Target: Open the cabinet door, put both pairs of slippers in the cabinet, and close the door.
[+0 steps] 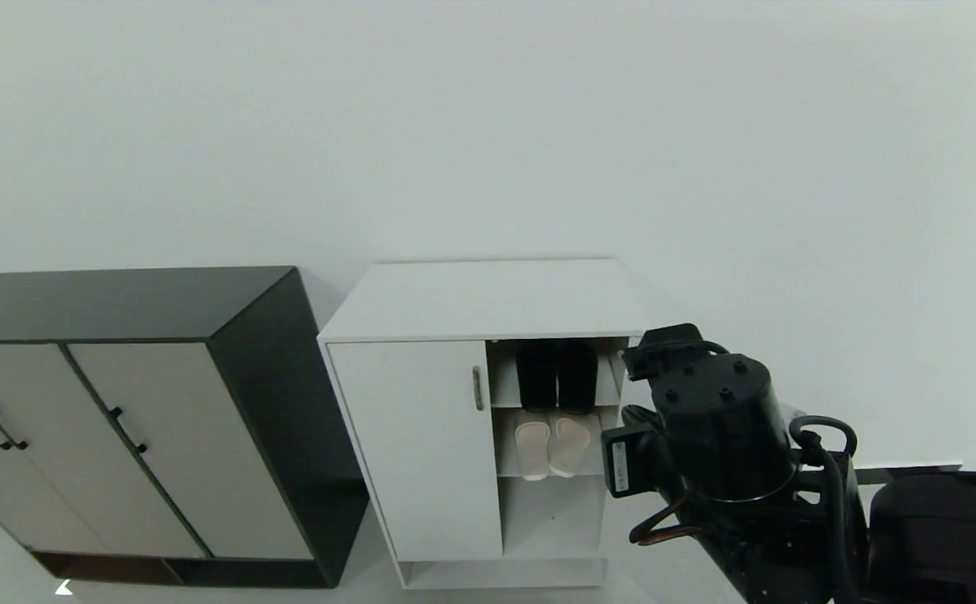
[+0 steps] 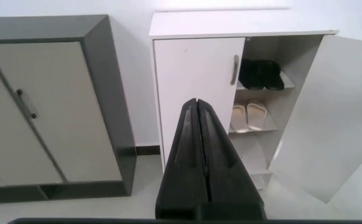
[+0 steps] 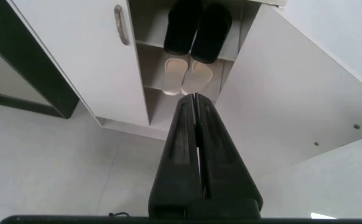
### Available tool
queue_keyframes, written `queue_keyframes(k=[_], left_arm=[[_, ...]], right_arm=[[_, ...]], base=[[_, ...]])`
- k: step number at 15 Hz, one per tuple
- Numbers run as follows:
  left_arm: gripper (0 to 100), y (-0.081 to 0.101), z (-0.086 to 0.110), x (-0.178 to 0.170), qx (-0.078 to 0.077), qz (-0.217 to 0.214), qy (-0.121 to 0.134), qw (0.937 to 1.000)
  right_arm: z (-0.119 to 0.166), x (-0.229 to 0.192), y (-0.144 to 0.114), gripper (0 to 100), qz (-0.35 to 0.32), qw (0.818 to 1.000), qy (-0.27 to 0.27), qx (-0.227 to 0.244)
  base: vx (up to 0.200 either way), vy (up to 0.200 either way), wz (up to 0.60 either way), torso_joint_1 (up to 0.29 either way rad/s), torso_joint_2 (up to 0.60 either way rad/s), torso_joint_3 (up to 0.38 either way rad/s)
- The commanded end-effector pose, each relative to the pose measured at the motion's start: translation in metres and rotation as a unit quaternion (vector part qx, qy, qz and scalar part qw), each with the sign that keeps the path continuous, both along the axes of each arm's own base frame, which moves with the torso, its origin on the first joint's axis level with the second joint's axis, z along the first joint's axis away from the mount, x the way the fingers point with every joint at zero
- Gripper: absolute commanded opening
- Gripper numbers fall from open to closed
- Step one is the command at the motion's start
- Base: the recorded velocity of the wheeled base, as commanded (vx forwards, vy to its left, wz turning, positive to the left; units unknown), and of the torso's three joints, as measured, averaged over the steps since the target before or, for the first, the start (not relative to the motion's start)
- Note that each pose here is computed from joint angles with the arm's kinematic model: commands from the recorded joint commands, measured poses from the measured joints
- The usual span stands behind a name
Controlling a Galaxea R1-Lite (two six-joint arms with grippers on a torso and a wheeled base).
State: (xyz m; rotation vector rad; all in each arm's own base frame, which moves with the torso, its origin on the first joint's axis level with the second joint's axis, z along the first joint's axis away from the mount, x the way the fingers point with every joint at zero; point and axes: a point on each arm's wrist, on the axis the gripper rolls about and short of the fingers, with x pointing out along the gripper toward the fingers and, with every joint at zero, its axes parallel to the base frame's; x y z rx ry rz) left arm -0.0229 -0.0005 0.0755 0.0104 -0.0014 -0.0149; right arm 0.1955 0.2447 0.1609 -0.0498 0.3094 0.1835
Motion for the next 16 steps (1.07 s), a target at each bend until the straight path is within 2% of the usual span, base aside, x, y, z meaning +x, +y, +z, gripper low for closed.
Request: queue_keyframes(k=[1, 5, 8, 12, 16], left_arm=[[0, 0.000, 0.000, 0.000, 0.000, 0.000, 0.001, 1.0000], [0, 0.000, 0.000, 0.000, -0.001, 0.000, 0.001, 1.0000], [0, 0.000, 0.000, 0.000, 0.000, 0.000, 0.001, 1.0000], [0, 0.000, 0.000, 0.000, 0.000, 0.000, 0.001, 1.0000], [0, 0.000, 0.000, 0.000, 0.000, 0.000, 0.001, 1.0000]], right_arm=[[-0.001, 0.001, -0.001, 0, -0.002, 1.000, 0.000, -0.001], [-0.001, 0.002, -0.002, 0, -0.004, 1.000, 0.001, -0.002], [0.001, 0.033, -0.025, 0, -0.058, 0.998, -0.003, -0.009], [0.023, 0.082, -0.054, 0, -0.096, 0.995, -0.022, 0.032], [0.034, 0.135, -0.069, 0, -0.121, 0.991, -0.037, 0.036]], base=[[0.000, 0.000, -0.60, -0.002, 0.00, 0.002], [0.000, 0.000, -0.60, 0.008, 0.00, 0.000], [0.000, 0.000, 0.00, 0.000, 0.00, 0.000], [0.000, 0.000, 0.00, 0.000, 0.00, 0.000], [0.000, 0.000, 0.00, 0.000, 0.00, 0.000]])
